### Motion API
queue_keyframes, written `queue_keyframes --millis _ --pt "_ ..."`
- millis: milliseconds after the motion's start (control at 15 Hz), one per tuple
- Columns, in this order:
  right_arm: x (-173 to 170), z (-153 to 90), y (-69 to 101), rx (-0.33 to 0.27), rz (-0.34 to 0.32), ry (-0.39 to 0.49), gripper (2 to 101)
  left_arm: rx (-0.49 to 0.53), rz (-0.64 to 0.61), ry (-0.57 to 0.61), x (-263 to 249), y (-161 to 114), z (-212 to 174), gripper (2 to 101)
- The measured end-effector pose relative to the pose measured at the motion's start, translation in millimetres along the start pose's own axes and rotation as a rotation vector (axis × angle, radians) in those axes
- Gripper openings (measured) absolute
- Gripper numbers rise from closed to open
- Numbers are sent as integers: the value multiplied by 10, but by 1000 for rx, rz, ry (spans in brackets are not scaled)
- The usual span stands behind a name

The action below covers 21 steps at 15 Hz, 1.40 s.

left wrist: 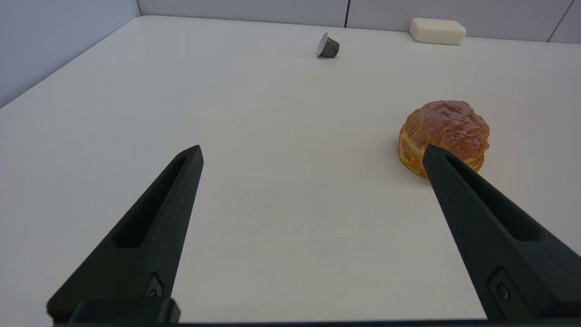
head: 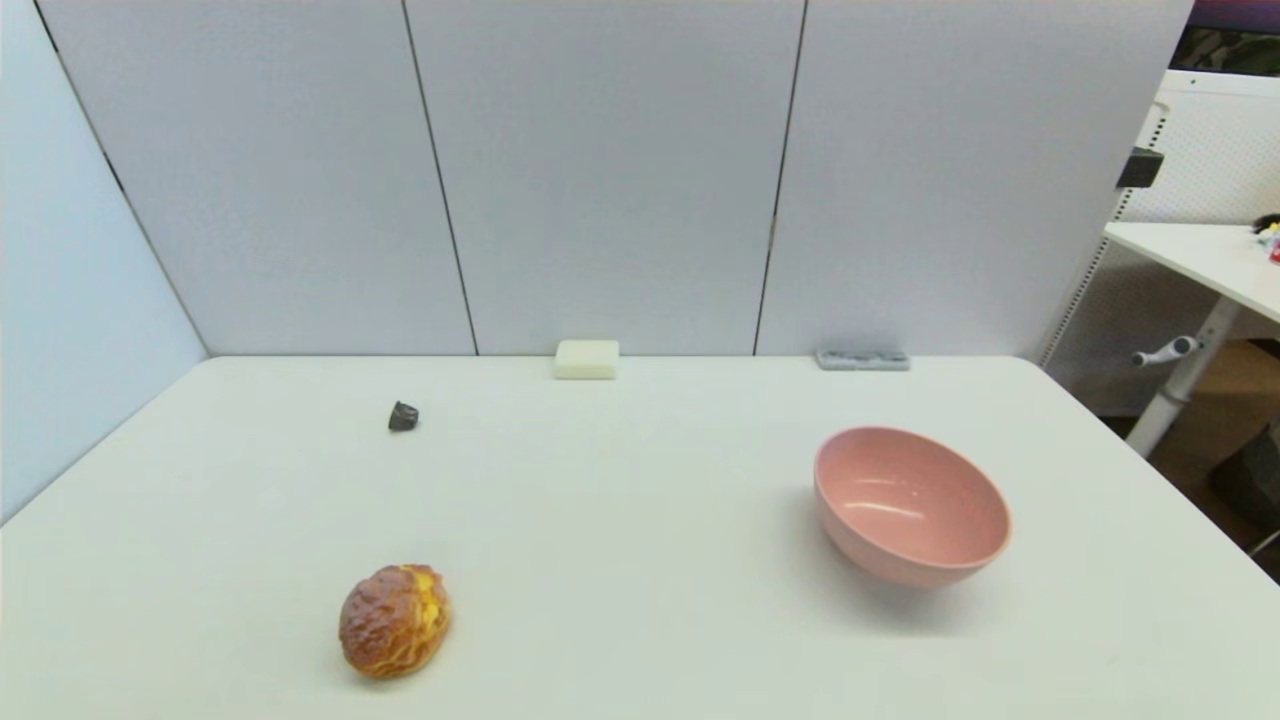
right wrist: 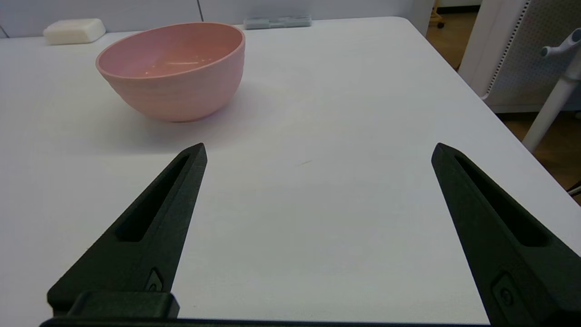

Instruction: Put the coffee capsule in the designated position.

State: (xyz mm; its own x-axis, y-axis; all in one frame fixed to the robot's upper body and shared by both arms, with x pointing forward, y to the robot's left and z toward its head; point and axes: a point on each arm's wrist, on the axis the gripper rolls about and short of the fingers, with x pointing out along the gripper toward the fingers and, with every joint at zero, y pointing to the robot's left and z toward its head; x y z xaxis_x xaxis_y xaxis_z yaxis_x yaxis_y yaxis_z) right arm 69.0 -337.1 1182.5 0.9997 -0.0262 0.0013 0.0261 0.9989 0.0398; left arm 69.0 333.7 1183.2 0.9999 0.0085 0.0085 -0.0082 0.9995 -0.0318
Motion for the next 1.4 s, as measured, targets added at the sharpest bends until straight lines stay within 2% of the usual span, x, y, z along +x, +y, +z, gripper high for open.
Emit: queue_keyframes --millis 467,600,733,867,933,1133,1200,1267,1400 --pt "0 1 0 0 0 -1 980 -2 4 9 8 0 15 978" --pt "0 0 0 0 0 0 980 -27 9 94 63 -2 65 978" --pt "0 0 0 0 0 0 980 -138 32 276 136 -3 80 978" --pt "0 0 0 0 0 0 980 -358 84 407 159 -3 83 978" --pt "0 0 0 0 0 0 980 -521 118 419 162 -5 118 978" --pt "0 -1 0 0 0 1 980 -1088 279 339 145 7 205 979" --pt "0 0 0 0 -1 0 980 -1264 359 273 122 19 218 979" --pt "0 0 0 0 -1 0 980 -1404 396 224 101 25 224 979" --pt "0 0 0 0 0 0 980 -1557 411 164 72 29 235 979"
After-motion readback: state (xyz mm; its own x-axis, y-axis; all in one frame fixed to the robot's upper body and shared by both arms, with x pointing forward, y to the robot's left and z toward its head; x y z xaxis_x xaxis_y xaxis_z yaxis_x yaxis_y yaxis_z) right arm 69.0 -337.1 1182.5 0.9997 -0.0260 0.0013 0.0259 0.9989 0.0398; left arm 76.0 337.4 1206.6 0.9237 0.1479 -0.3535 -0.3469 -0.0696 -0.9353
